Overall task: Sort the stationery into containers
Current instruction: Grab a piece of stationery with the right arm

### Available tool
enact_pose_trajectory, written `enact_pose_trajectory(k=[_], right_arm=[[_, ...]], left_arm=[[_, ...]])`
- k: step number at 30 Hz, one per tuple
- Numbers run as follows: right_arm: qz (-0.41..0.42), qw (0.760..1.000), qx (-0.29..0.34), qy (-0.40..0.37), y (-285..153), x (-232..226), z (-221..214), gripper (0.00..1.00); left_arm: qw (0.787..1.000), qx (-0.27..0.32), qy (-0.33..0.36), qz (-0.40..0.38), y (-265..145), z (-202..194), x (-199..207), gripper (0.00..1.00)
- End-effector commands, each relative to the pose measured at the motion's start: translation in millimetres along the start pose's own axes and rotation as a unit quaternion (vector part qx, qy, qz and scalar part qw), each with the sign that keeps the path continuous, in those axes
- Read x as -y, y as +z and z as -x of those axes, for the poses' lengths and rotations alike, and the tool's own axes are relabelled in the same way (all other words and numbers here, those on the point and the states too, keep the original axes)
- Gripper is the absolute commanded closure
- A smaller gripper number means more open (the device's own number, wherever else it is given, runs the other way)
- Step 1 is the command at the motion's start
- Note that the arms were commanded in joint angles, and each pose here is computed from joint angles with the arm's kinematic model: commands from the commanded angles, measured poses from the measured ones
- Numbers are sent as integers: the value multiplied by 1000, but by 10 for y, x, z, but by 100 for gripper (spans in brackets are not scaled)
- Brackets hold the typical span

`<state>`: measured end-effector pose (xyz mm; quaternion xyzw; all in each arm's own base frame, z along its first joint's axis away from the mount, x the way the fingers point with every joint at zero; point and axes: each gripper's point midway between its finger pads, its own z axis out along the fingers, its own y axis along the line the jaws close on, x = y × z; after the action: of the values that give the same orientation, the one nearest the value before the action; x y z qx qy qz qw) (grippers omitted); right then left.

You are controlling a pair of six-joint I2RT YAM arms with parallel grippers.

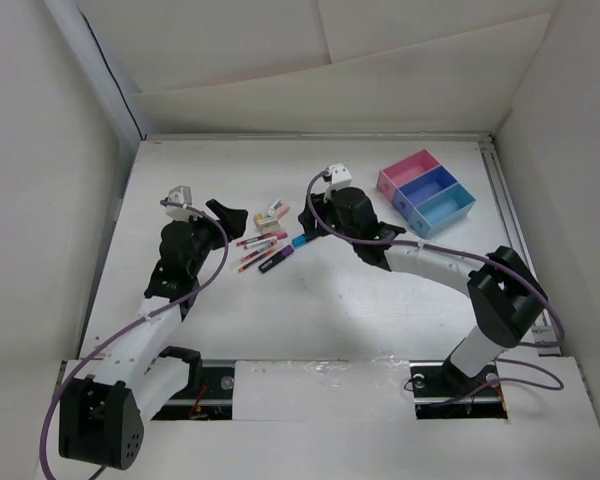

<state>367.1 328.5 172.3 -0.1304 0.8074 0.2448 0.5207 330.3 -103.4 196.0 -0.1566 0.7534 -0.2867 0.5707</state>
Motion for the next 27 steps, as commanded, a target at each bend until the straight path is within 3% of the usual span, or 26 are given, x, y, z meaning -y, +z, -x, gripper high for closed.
enact_pose_trajectory(k=[1,3,4,6,7,9,10,11,12,13,14,27], right_arm=[[7,1000,12,11,55,-112,175,46],[-2,1000,15,16,121,-107,226,75],[-10,1000,8,26,138,-94,212,95],[-33,999,16,36,194,-63,339,100],[-54,998,2,42,257,2,247,96],[-74,996,-8,51,337,36,239,76],[-80,995,-9,54,422,34,245,63],[-88,994,-14,58,465,53,213,28],[-94,994,-18,56,511,66,204,15],[-91,994,-9,67,572,3,340,6],[-99,993,-27,67,694,27,202,0],[-137,982,-107,80,1334,-50,-261,0]], left_arm=[[999,31,-6,-16,-77,175,131,23],[999,38,-4,-23,-125,191,211,23],[999,42,-4,-18,-137,190,183,23],[998,51,-10,-25,-160,218,211,23],[998,58,-16,-25,-174,251,217,23],[998,57,-16,-24,-190,250,217,23],[998,57,-16,-24,-190,250,217,23],[998,57,-21,-24,-190,250,222,23],[998,53,-21,-21,-188,208,189,23],[998,56,-22,-17,-186,218,176,23],[998,56,-22,-17,-186,218,176,23],[998,57,-30,-25,-225,237,220,23]])
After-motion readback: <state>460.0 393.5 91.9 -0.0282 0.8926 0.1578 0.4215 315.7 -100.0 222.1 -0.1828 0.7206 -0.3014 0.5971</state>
